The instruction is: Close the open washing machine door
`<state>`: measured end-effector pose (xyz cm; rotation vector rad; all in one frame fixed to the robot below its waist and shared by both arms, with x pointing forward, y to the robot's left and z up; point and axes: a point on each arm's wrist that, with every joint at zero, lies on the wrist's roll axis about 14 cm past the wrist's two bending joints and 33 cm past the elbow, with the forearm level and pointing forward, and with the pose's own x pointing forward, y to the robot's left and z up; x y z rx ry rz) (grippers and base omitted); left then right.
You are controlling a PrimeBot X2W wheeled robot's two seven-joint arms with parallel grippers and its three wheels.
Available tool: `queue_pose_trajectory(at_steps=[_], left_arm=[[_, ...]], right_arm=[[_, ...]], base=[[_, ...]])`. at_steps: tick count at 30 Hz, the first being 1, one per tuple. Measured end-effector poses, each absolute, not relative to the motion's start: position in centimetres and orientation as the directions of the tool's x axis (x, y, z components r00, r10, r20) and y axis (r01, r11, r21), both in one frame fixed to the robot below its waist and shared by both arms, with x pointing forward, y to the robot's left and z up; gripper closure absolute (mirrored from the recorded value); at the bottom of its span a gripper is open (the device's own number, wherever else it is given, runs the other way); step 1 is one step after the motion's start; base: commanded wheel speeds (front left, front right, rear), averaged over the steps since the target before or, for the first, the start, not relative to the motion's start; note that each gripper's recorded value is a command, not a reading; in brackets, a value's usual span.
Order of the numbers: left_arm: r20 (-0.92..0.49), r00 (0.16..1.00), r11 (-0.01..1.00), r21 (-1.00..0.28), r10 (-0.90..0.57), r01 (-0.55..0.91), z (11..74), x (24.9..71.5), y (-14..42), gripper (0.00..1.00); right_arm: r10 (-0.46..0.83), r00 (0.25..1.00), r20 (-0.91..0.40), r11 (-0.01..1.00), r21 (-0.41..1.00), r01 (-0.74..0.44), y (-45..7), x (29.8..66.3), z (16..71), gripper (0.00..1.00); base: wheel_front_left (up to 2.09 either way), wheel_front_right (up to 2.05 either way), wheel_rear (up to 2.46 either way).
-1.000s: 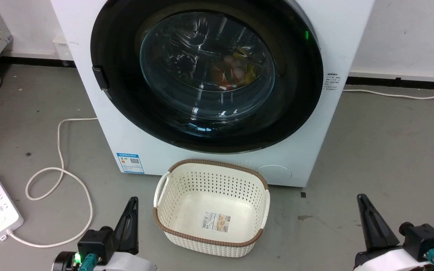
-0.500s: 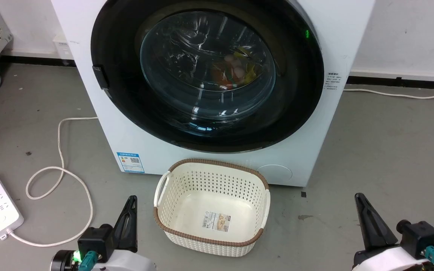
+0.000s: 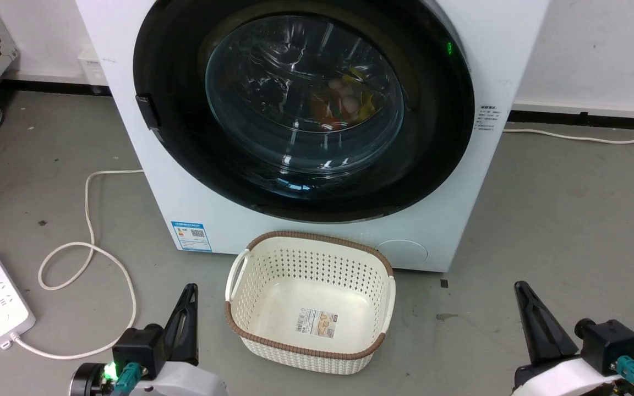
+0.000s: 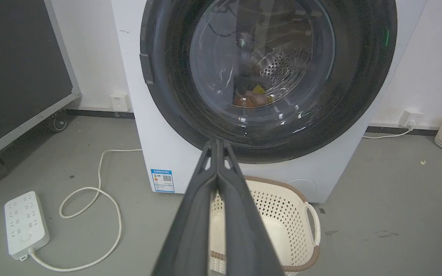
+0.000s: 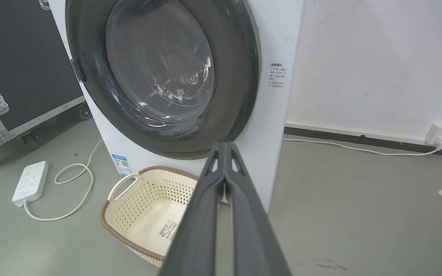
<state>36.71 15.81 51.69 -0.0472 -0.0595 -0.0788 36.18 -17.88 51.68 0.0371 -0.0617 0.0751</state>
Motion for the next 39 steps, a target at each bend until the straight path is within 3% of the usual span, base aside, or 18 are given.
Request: queue_pose_trajectory(at_steps=[39], left_arm=[[0.026, 0.999, 0.999, -0.004, -0.042, 0.042, 52.02, 36.96, 16.75, 1.00]], right_arm=[[0.102, 0.995, 0.021, 0.995, -0.004, -0.102, -17.04, 36.53, 51.87, 1.00]], base=[[0.00, 0.00, 0.00]])
